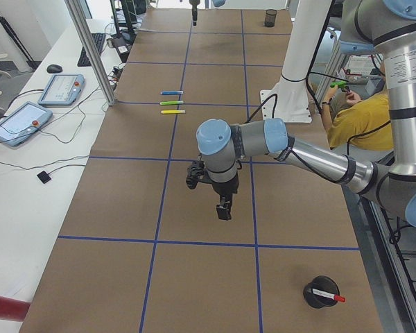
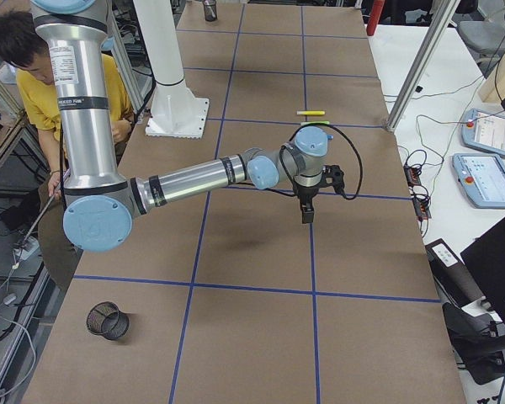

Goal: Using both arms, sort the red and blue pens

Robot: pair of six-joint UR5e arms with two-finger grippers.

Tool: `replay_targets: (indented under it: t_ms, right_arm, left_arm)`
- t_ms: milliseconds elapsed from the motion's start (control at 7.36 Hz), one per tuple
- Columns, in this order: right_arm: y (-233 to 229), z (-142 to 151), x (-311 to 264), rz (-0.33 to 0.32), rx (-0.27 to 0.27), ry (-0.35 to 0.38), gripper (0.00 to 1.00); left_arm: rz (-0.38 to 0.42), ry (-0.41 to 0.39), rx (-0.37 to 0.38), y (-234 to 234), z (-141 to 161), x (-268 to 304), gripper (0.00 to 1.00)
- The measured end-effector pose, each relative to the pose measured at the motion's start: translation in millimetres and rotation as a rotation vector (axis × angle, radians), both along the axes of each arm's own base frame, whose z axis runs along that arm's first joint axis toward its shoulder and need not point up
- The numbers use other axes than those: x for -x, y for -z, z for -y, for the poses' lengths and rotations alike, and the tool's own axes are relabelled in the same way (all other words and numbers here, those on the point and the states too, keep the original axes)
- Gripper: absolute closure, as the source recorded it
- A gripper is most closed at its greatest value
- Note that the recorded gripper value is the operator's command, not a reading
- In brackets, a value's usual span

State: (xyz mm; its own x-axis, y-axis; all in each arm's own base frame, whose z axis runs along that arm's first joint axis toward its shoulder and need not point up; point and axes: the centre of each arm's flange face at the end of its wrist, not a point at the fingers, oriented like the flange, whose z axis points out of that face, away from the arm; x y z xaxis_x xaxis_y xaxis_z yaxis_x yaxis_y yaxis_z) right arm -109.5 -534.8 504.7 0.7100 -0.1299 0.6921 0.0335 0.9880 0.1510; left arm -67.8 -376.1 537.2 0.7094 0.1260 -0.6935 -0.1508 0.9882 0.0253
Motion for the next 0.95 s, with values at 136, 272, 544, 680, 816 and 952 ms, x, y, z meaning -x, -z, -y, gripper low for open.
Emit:
replay_targets:
  t_ms: [136,272,544,680,816,952]
  right_arm:
    - [8,5,2,0.006,-0.004,-0.009,0.0]
    - [21,11,6,0.018,-0.002,-0.031,0.0]
    - [62,24,31,0.06,0.027,-0.088,0.0]
    - [85,28,53,0.083,0.045,-0.106,0.0]
    - [112,32,80,0.108,0.067,-0.122,0.0]
    - [140,33,114,0.131,0.099,-0.135,0.0]
  left_arm:
    - [-0.008,0.071,-0.024,-10,14,5,0.0]
    - [-0.013,0.106,-0.058,-26,24,10,0.0]
    - [-0.016,0.131,-0.086,-47,31,16,0.0]
    - [-0.017,0.136,-0.09,-49,31,17,0.0]
    - [-0.02,0.136,-0.089,-51,31,17,0.0]
    - [-0.022,0.137,-0.085,-53,30,17,0.0]
